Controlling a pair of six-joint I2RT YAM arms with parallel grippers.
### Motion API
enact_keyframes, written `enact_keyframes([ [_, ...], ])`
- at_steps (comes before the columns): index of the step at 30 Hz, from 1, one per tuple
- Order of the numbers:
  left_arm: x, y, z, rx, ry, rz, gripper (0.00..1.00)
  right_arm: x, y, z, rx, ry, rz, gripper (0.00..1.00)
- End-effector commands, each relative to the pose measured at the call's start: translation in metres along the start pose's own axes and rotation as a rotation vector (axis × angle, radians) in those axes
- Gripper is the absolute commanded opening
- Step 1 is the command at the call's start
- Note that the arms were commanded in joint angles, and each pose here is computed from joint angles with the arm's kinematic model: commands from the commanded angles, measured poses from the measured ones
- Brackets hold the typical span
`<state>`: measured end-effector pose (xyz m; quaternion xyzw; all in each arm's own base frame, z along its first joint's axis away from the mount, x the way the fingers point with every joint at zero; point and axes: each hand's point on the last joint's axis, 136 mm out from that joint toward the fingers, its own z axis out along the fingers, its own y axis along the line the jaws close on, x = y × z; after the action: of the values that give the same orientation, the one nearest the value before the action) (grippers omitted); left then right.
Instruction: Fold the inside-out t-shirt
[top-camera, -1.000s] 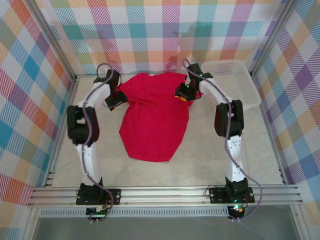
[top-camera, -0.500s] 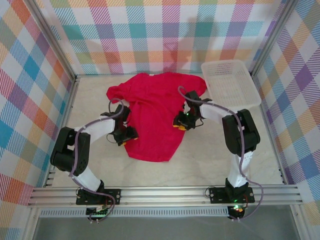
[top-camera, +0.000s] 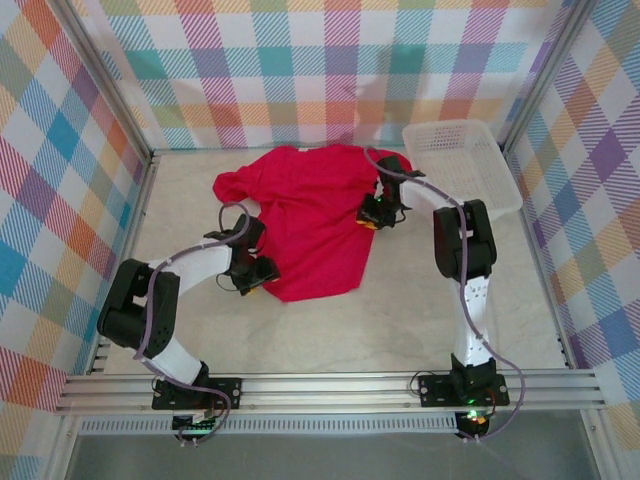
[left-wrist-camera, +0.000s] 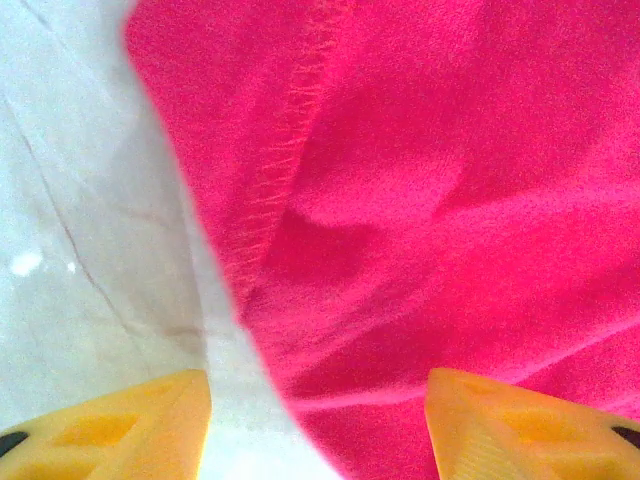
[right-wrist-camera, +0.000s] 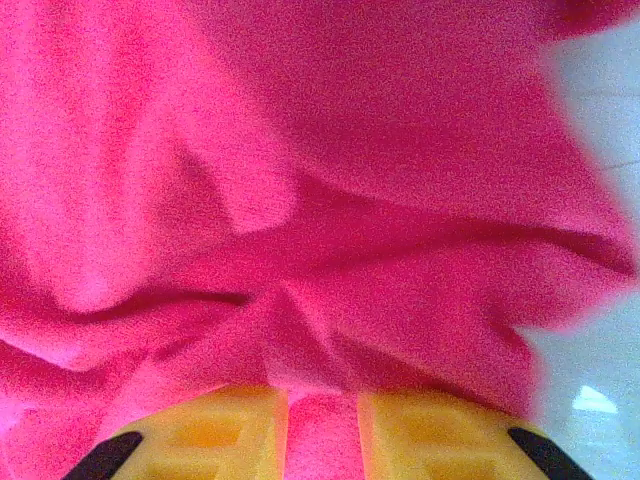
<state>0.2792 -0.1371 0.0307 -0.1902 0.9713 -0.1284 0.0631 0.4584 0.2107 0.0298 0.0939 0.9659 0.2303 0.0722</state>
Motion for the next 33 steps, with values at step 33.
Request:
enact_keyframes([
  [33, 0.008, -0.002, -0.055, 0.075, -0.165, 0.093, 0.57, 0.193, -0.017, -0.015, 0.23, 0.106, -0.175, 0.11],
])
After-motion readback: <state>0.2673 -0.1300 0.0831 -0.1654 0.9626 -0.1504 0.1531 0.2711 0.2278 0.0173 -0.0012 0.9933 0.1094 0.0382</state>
